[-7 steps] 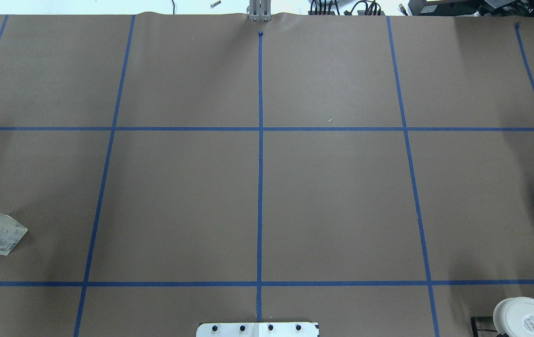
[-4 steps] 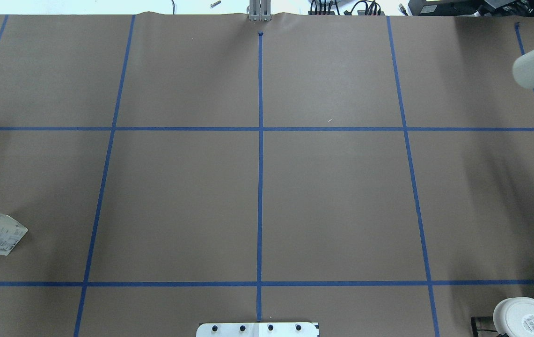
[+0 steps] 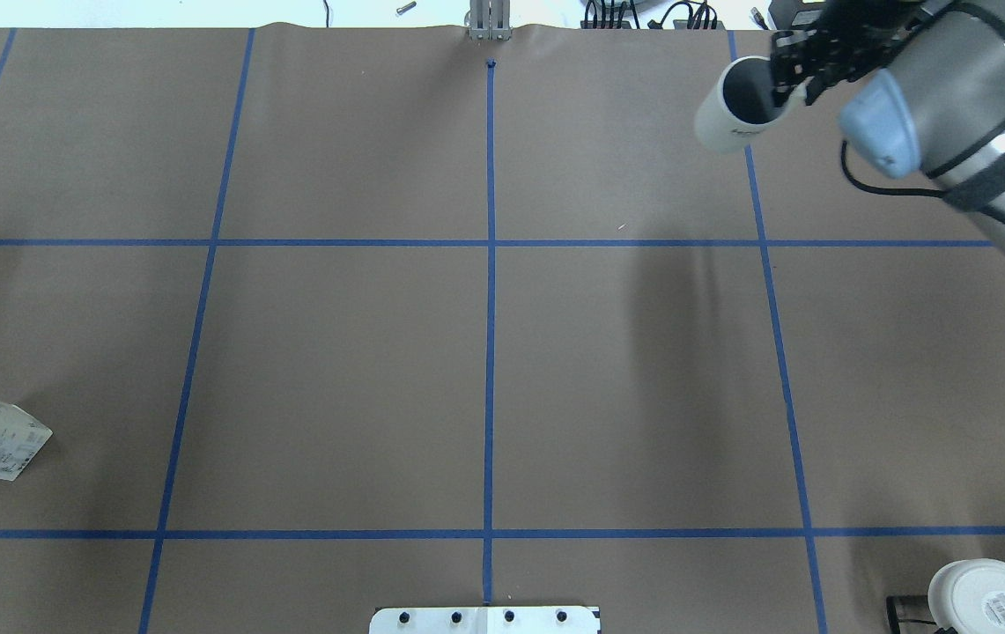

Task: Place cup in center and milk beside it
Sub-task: 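Carry the white mug with the right gripper toward the table center, then lower the white mug onto the center and open the right gripper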

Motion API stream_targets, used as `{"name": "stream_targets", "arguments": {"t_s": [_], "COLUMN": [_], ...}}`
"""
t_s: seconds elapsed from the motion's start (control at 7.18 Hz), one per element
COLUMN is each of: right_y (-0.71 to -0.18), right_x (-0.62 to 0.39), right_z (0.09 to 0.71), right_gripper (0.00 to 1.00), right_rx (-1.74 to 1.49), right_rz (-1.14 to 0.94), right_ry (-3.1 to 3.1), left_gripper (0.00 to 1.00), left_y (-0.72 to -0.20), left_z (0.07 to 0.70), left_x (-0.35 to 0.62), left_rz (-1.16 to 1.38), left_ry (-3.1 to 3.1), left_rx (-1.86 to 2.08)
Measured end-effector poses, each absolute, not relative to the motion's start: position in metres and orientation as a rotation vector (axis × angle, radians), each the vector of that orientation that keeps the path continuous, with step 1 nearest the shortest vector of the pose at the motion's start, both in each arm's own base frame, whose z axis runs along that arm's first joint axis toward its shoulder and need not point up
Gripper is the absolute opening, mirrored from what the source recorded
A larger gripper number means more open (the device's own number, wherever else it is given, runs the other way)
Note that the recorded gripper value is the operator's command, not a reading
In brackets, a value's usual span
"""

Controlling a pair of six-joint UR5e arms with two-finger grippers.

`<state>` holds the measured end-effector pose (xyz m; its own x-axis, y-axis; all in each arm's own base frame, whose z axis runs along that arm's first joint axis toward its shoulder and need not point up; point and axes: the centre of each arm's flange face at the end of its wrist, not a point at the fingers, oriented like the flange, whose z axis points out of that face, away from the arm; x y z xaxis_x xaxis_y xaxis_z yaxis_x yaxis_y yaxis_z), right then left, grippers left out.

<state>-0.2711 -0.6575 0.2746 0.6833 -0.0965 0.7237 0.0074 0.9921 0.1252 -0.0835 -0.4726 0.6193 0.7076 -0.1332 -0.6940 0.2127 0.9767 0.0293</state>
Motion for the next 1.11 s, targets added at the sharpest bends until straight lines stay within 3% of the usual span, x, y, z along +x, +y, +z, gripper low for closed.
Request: {"name": "stream_targets", "arguments": {"t_s": [0.42, 0.84, 0.97, 1.11], "right_y": [-0.639, -0.626, -0.623, -0.619], "right_x": [-0.425, -0.503, -0.514, -0.521], "right_z": [0.191, 0.199, 0.198, 0.198], "right_gripper": [0.00, 0.00, 0.14, 0.99], "right_rx": [-0.017, -0.094, -0.107, -0.117], "right_rz": [0.071, 0.232, 0.247, 0.250], "right_ry": [-0.875, -0.919, -0.918, -0.919], "left_gripper": [0.99, 0.99, 0.99, 0.99], "left_y": [-0.476, -0.476, -0.475, -0.475], "left_z": [0.627, 0.633, 0.634, 0.636], "left_x": [-0.082, -0.082, -0.082, -0.082], "left_rz": [-0.194, -0.195, -0.195, -0.195], "left_ry": [0.784, 0.786, 0.786, 0.786], "left_rx": [0.093, 0.083, 0.081, 0.077]}}
